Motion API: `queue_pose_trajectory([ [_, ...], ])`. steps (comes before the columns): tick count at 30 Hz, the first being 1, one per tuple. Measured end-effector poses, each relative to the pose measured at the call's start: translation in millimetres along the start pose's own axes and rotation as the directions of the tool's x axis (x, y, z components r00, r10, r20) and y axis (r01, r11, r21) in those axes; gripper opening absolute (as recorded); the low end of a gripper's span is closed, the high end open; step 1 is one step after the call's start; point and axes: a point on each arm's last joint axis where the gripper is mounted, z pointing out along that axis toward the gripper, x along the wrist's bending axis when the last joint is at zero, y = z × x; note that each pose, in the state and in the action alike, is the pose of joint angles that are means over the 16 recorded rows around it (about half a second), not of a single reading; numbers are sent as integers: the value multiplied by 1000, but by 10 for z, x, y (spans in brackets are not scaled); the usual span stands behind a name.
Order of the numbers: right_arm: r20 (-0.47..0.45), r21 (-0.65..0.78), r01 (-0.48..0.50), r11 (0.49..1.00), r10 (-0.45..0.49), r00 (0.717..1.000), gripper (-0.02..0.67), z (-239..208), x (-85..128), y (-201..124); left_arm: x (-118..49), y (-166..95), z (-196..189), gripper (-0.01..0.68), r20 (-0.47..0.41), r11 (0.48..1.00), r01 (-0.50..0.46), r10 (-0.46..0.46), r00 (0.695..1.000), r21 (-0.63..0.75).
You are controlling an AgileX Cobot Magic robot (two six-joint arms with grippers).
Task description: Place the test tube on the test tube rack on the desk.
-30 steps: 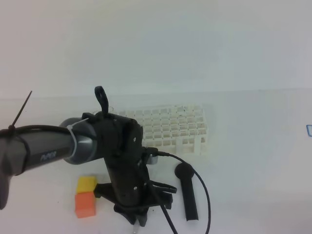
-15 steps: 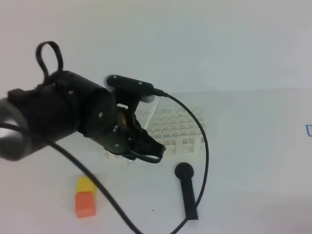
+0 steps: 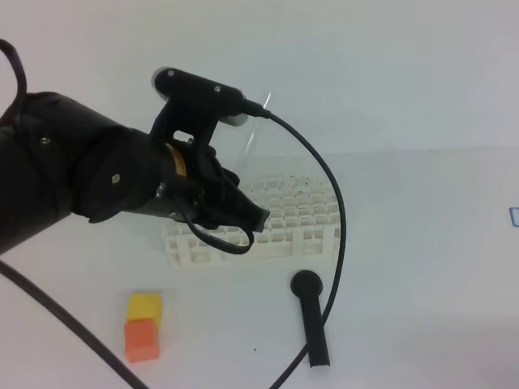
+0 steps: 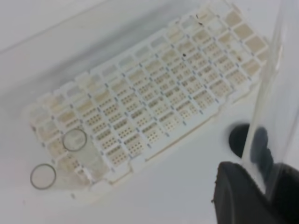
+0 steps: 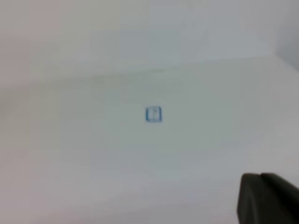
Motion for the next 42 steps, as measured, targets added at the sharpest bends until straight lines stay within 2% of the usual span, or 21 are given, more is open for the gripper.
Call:
queue_pose_trajectory([
  [5,-96,-229,-66,971,45,994,-1,-27,75,209,-25,11,-88,-1,36,1000,1,-1,999,-10],
  [11,-275,-505,-219,835,85,958,-1,-165,170,492,-70,26,-159,-1,93,998,65,-63,994,-23],
  [14,-348,-563,-276,779,79,934,-1,-238,206,598,-91,43,-181,-1,122,993,112,-107,987,-36],
  [16,-386,-576,-295,762,65,920,-1,-282,234,670,-105,52,-188,-1,139,990,137,-130,982,-40],
  [18,-414,-570,-299,766,47,909,-1,-316,262,740,-119,56,-190,-1,155,988,150,-142,978,-42],
  [21,-422,-538,-263,801,15,907,-1,-346,297,843,-135,60,-192,-1,173,988,149,-139,975,-45],
  [26,-386,-494,-138,859,-74,920,-1,-390,319,1045,-182,39,-197,-1,221,990,112,-91,971,-83],
  [29,-388,-474,-63,878,-144,910,-1,-403,341,1165,-239,-17,-196,-1,273,988,79,-41,961,-129],
  [32,-428,-437,-6,900,-201,881,-1,-374,386,1231,-304,-118,-189,-1,324,982,47,16,946,-185],
  [36,-519,-368,43,929,-243,819,-1,-305,473,1236,-378,-318,-181,-1,369,965,25,76,926,-260],
  [39,-593,-312,42,949,-229,772,-1,-261,535,1211,-417,-502,-173,-1,384,954,16,105,917,-300],
  [42,-642,-264,32,964,-200,740,-1,-223,579,1190,-472,-677,-178,-1,418,943,4,143,897,-332],
])
